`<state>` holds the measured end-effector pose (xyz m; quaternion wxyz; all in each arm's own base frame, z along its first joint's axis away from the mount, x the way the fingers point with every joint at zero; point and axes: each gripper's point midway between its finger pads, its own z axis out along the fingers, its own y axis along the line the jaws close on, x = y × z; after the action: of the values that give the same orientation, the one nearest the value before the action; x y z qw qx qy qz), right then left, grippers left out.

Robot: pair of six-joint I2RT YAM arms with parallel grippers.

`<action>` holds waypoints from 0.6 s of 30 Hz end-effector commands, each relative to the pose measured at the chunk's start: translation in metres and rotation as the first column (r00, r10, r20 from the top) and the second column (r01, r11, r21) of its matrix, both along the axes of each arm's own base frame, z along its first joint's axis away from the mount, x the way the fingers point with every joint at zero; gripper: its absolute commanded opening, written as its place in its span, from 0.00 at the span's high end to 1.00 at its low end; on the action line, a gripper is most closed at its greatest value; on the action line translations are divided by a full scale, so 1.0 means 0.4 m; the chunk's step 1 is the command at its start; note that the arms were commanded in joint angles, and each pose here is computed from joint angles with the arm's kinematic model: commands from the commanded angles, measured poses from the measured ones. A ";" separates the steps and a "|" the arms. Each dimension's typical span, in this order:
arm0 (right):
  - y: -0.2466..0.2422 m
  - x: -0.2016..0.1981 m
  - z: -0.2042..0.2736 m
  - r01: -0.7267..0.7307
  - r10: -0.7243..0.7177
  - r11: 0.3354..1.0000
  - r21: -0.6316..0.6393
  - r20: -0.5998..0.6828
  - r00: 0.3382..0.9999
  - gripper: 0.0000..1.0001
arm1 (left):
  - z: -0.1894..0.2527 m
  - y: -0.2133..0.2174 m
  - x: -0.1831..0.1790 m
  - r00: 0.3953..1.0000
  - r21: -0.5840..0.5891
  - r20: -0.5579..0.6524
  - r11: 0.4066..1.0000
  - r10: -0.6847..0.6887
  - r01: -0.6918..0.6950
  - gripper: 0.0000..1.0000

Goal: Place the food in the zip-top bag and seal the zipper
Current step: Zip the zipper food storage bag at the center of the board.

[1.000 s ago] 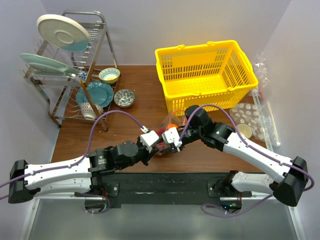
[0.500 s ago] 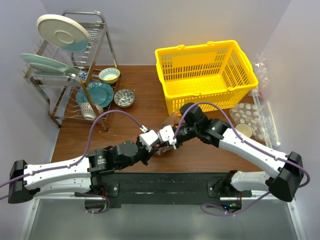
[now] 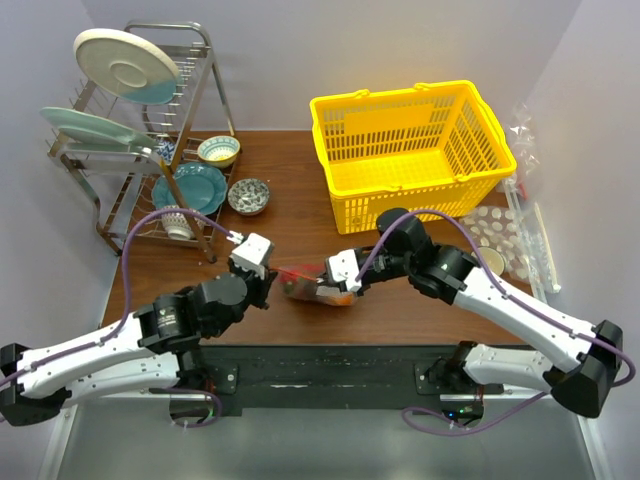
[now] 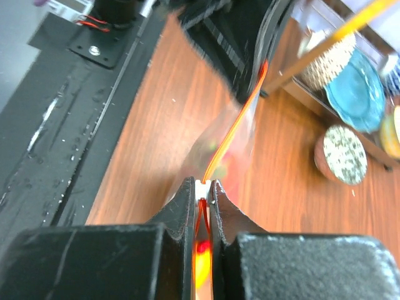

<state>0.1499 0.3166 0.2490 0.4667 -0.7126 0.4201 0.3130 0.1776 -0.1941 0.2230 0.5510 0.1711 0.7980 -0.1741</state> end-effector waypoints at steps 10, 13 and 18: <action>-0.145 0.071 -0.040 0.480 -0.487 0.873 -0.085 -0.126 0.864 1.00 | 0.135 0.259 0.047 0.913 0.048 0.112 0.916 0.392 -0.399 1.00; -0.189 0.089 -0.032 0.585 -0.589 0.808 -0.069 -0.133 0.797 1.00 | 0.120 0.241 0.051 0.921 0.065 0.109 0.922 0.374 -0.382 1.00; -0.269 0.111 -0.035 0.722 -0.726 0.687 -0.084 -0.118 0.678 1.00 | 0.099 0.223 0.062 0.921 0.113 0.110 0.916 0.374 -0.386 1.00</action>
<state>0.1775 0.2546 0.2559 0.5263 -0.5481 0.6089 0.2276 0.1900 -0.1282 0.2482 0.5688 0.0976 0.8142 -0.0630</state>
